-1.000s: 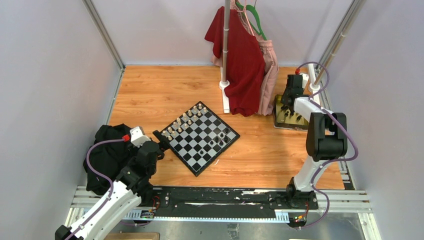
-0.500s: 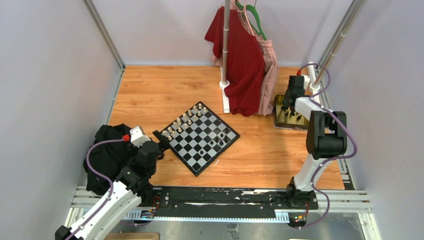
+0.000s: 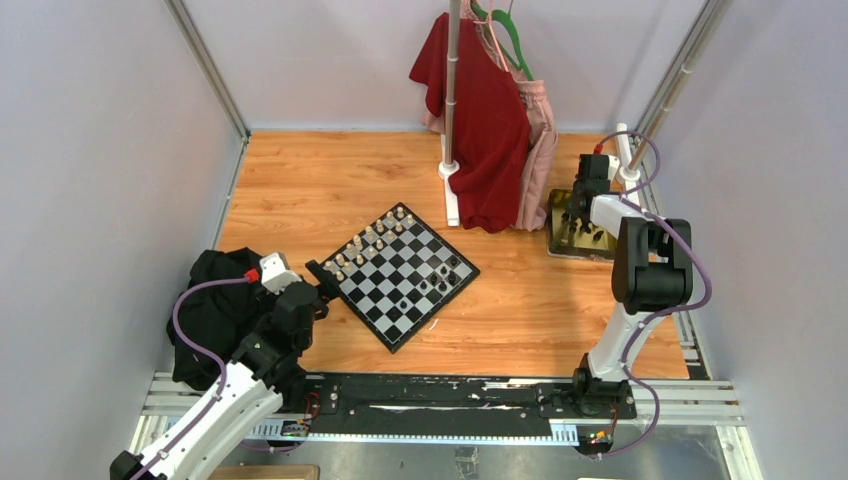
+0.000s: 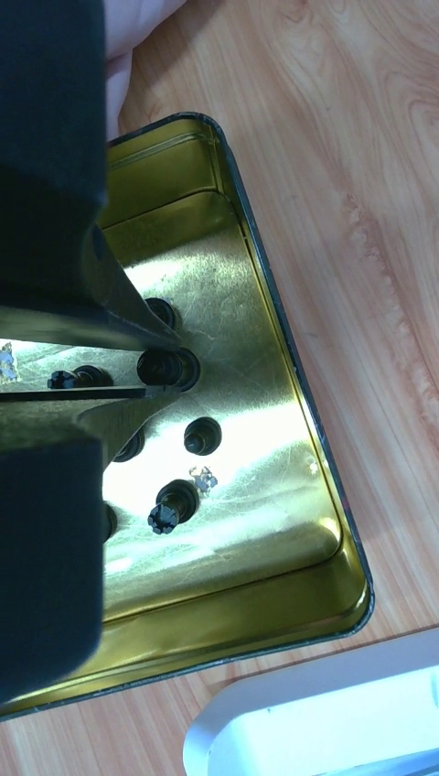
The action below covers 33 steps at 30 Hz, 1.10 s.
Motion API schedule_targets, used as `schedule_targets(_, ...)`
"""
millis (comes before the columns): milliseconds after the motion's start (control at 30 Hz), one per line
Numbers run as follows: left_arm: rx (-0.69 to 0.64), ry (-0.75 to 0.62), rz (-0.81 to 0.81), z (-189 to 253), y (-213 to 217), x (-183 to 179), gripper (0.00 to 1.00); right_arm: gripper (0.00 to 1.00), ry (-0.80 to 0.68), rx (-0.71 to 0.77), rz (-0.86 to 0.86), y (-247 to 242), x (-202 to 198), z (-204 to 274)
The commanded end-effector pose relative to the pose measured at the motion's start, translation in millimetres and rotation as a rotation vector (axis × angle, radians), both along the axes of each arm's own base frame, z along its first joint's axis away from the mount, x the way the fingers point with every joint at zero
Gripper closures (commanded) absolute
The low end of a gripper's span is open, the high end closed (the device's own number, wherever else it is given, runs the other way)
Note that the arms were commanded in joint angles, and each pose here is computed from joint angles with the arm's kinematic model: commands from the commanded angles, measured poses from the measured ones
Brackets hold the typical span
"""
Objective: Set up the chess pieces on the board
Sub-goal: Pick up the chess piece from the storage box.
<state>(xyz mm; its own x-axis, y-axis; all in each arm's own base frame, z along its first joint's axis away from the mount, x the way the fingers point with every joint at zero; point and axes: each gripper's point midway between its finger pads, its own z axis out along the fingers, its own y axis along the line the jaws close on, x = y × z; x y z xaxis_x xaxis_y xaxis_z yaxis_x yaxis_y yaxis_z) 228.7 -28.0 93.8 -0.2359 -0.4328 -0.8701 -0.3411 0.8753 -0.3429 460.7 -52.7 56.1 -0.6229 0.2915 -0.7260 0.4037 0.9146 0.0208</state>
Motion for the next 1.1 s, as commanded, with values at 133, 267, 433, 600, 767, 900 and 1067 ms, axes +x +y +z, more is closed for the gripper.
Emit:
schedule_targets(133, -0.007, -0.026, 0.0, 5.4, -2.1, 3.5, 0.0, 0.96, -0.025, 0.017, -0.016, -5.5, 7.3, 5.7)
schedule_targets(267, -0.007, -0.025, 0.0, 5.2, -2.0, 3.4, 0.0, 1.0, -0.031, 0.007, -0.014, -6.9, 7.5, 9.5)
schedule_targets(433, -0.007, -0.026, 0.0, 5.6, -2.1, 3.5, 0.0, 1.0, -0.082, -0.002, -0.017, -8.5, 13.3, 25.3)
schedule_targets(600, -0.007, -0.026, -0.001, 5.7, -1.9, 3.3, 0.0, 1.0, -0.116, -0.005, -0.014, -8.4, 13.7, 40.6)
schedule_targets(767, -0.009, -0.032, 0.001, 6.2, -1.4, 2.9, 0.0, 1.0, -0.14, -0.003, -0.012, -7.6, 12.2, 53.2)
schedule_targets(900, -0.009, -0.033, 0.002, 6.0, -1.0, 2.7, 0.0, 1.0, -0.167, 0.005, -0.01, -5.2, 6.1, 65.6)
schedule_targets(1067, -0.012, -0.037, 0.002, 7.0, -1.0, 2.7, 0.0, 1.0, -0.198, 0.012, 0.02, 7.3, -9.5, 83.0)
